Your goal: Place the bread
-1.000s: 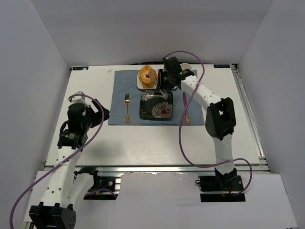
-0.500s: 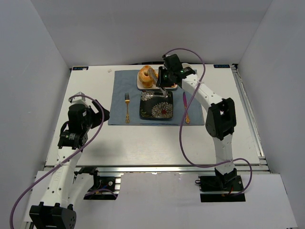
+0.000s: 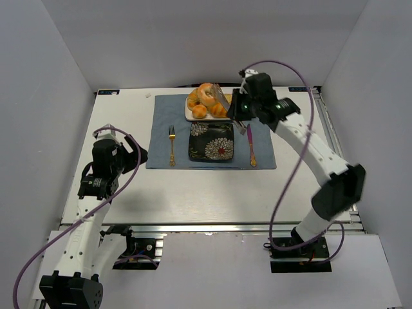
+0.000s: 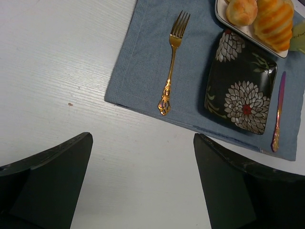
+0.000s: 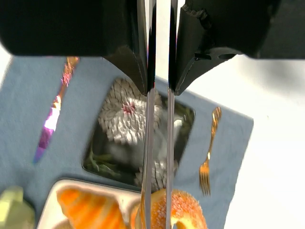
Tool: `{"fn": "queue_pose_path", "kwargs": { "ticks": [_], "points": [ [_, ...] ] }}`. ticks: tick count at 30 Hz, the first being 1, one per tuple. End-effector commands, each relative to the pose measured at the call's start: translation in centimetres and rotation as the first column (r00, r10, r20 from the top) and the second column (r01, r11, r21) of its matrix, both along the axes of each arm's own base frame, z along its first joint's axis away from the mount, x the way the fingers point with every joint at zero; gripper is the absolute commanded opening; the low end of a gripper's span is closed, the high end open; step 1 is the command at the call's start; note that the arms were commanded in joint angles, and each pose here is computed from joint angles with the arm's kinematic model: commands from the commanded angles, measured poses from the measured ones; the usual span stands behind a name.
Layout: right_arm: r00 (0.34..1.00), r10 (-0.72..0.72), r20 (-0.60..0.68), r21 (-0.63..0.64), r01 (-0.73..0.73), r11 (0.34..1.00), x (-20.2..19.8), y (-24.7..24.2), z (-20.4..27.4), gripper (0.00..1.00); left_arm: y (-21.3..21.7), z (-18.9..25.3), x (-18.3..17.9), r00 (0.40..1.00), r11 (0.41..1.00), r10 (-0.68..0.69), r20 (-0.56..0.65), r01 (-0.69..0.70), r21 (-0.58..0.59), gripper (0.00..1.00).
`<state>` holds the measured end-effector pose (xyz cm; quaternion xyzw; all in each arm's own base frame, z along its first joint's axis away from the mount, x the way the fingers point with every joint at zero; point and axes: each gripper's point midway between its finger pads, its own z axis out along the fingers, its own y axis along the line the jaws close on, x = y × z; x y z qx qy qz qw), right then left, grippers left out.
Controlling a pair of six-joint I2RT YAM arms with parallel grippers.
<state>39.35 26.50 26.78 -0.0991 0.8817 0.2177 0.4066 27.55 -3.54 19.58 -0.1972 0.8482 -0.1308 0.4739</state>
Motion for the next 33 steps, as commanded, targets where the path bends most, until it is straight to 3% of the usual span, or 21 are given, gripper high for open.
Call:
{"fn": "queue_pose_path", "kwargs": {
  "ticks": [1,8,18,27,30,31,33],
  "points": [
    [0.999,0.042,-0.014,-0.070,-0.043,0.997,-3.9,-2.2,-2.3,0.04,0.4,2.0,0.1,0.999,1.000,0.009,0.037,-0.010,0.025,0.98],
    [0.999,0.031,-0.042,-0.128,-0.036,0.991,-7.6,-5.2,-6.7,0.04,-0.1,1.9,-0.3,0.998,0.999,0.021,0.056,-0.020,-0.029,0.98],
    [0.994,0.039,-0.105,-0.158,-0.056,0.986,-7.1,-4.6,-11.5,0.05,0.0,1.5,-1.4,0.998,0.999,0.032,0.048,-0.030,-0.043,0.98],
    [0.992,0.055,-0.117,-0.163,-0.073,0.984,-6.5,-3.7,-12.4,0.08,0.0,1.2,-1.4,0.998,0.998,0.036,0.044,-0.034,-0.051,0.98],
    [0.991,0.059,-0.121,-0.162,-0.078,0.984,-6.5,-3.4,-12.6,0.13,-0.1,1.2,-1.5,0.999,0.998,0.034,0.041,-0.032,-0.049,0.98],
    [0.991,0.061,-0.122,-0.162,-0.080,0.983,-6.5,-3.4,-12.7,0.22,0.0,1.2,-1.5,0.999,0.998,0.035,0.041,-0.033,-0.049,0.98],
    [0.991,0.058,-0.121,-0.159,-0.077,0.984,-6.5,-3.4,-12.6,0.28,0.0,1.0,-1.6,0.999,0.999,0.034,0.034,-0.033,-0.043,0.98]
  ]
}}
